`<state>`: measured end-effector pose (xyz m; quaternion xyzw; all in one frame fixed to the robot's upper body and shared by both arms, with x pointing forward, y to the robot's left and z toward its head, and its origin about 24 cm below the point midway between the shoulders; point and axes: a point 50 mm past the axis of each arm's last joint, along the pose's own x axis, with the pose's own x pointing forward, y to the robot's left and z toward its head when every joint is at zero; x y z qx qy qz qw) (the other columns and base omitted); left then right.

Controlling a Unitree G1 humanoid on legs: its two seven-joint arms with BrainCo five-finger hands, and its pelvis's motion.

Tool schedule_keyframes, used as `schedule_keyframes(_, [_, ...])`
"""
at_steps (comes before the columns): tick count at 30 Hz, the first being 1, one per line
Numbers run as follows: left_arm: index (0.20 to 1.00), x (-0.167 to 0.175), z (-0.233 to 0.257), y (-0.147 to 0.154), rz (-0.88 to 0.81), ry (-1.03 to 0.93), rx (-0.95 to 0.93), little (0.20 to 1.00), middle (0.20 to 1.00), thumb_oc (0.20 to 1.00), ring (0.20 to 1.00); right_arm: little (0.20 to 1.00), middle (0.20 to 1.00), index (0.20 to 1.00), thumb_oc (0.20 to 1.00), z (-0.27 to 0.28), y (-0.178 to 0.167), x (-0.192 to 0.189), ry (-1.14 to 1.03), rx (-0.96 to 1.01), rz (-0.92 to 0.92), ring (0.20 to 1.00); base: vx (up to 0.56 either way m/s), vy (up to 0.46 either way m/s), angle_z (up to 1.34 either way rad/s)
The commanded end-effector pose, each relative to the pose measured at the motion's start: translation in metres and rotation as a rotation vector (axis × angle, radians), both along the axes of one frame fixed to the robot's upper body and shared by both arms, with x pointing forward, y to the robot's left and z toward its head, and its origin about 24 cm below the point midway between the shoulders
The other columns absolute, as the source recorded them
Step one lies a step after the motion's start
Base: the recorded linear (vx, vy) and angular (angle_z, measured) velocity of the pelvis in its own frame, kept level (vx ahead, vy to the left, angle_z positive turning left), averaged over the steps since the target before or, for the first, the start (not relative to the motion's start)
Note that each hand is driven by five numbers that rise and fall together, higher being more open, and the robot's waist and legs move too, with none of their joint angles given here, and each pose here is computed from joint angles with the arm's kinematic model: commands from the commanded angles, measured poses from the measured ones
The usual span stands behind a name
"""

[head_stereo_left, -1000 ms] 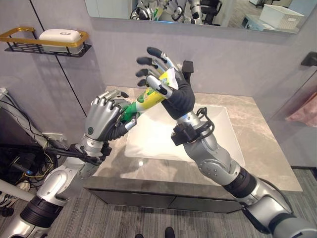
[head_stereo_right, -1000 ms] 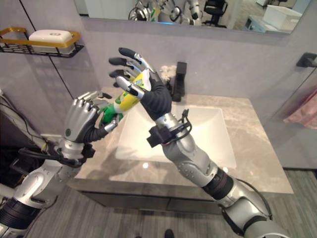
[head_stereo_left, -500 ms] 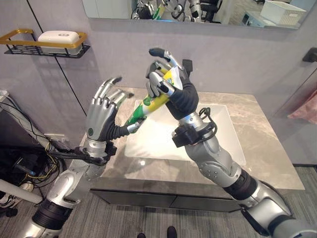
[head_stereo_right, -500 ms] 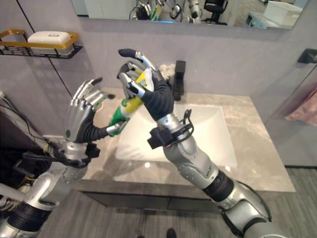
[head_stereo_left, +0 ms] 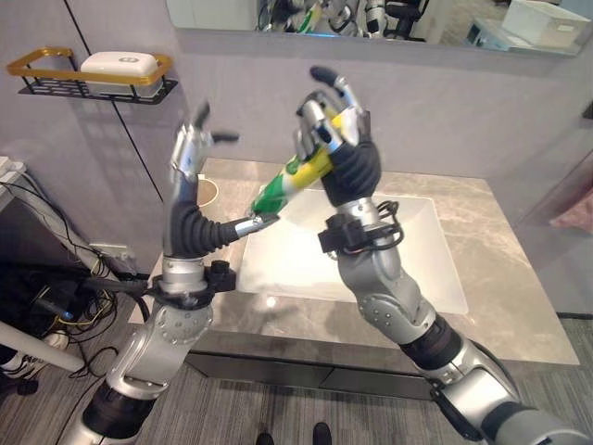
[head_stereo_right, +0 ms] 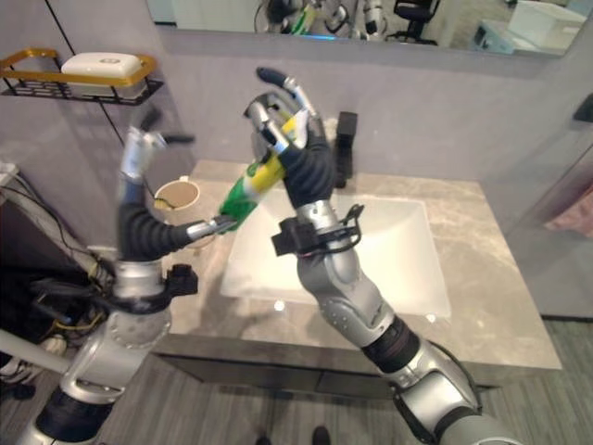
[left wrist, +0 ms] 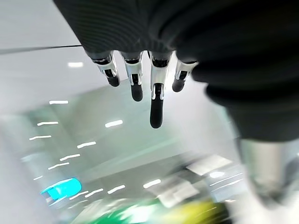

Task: Put brush and paste in cup on sink, flatten towel.

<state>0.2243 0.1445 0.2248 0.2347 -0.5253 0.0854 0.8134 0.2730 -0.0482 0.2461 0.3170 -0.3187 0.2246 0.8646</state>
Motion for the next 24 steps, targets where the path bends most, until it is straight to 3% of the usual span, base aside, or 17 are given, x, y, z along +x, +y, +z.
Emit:
schedule_keyframes(1, [1.0, 0.012, 0.002, 0.016, 0.1, -0.023, 0.024, 1.0, 1.0, 1.0, 1.0, 0.2, 0.2, 0.2, 0.2, 0.048, -0.006, -0.015, -0.217, 0.167, -0.012, 0.2, 0.0, 0.0, 0.0])
schedule_keyframes(7, [1.0, -0.021, 0.003, 0.047, 0.208, -0.095, 0.039, 1.0, 1.0, 1.0, 1.0, 0.2, 0.2, 0.2, 0.2, 0.075, -0.021, -0.013, -0.316, 0.183, -0.119, 0.2, 0.01, -0.009, 0.15])
schedule_keyframes(12, [1.0, -0.039, -0.009, 0.078, 0.274, -0.044, -0.082, 1.0, 1.0, 1.0, 1.0, 0.2, 0.2, 0.2, 0.2, 0.097, -0.026, -0.008, -0.37, 0.16, -0.215, 0.2, 0.01, -0.01, 0.21])
schedule_keyframes(14, [1.0, -0.043, -0.028, 0.1, 0.282, 0.092, -0.187, 1.0, 1.0, 1.0, 1.0, 0.2, 0.2, 0.2, 0.2, 0.107, -0.029, -0.004, -0.404, 0.108, -0.284, 0.2, -0.01, -0.015, 0.28])
schedule_keyframes(20, [1.0, -0.043, -0.074, 0.127, 0.327, 0.389, -0.278, 1.0, 1.0, 1.0, 1.0, 0.2, 0.2, 0.2, 0.2, 0.114, -0.035, 0.005, -0.423, 0.015, -0.355, 0.2, 0.0, -0.008, 0.23])
schedule_keyframes(22, [1.0, -0.043, -0.074, 0.127, 0.327, 0.389, -0.278, 1.0, 1.0, 1.0, 1.0, 0.2, 0.2, 0.2, 0.2, 0.114, -0.035, 0.005, -0.423, 0.015, -0.355, 0.2, -0.01, -0.01, 0.23])
schedule_keyframes(23, [1.0, -0.042, -0.113, 0.136, 0.337, 0.604, -0.334, 1.0, 1.0, 1.0, 1.0, 0.2, 0.2, 0.2, 0.2, 0.111, -0.046, 0.014, -0.394, -0.026, -0.401, 0.2, -0.02, -0.018, 0.3])
schedule_keyframes(24, [1.0, -0.042, -0.122, 0.136, 0.326, 0.658, -0.35, 1.0, 1.0, 1.0, 1.0, 0.2, 0.2, 0.2, 0.2, 0.113, -0.048, 0.014, -0.401, -0.037, -0.415, 0.2, -0.04, -0.032, 0.34])
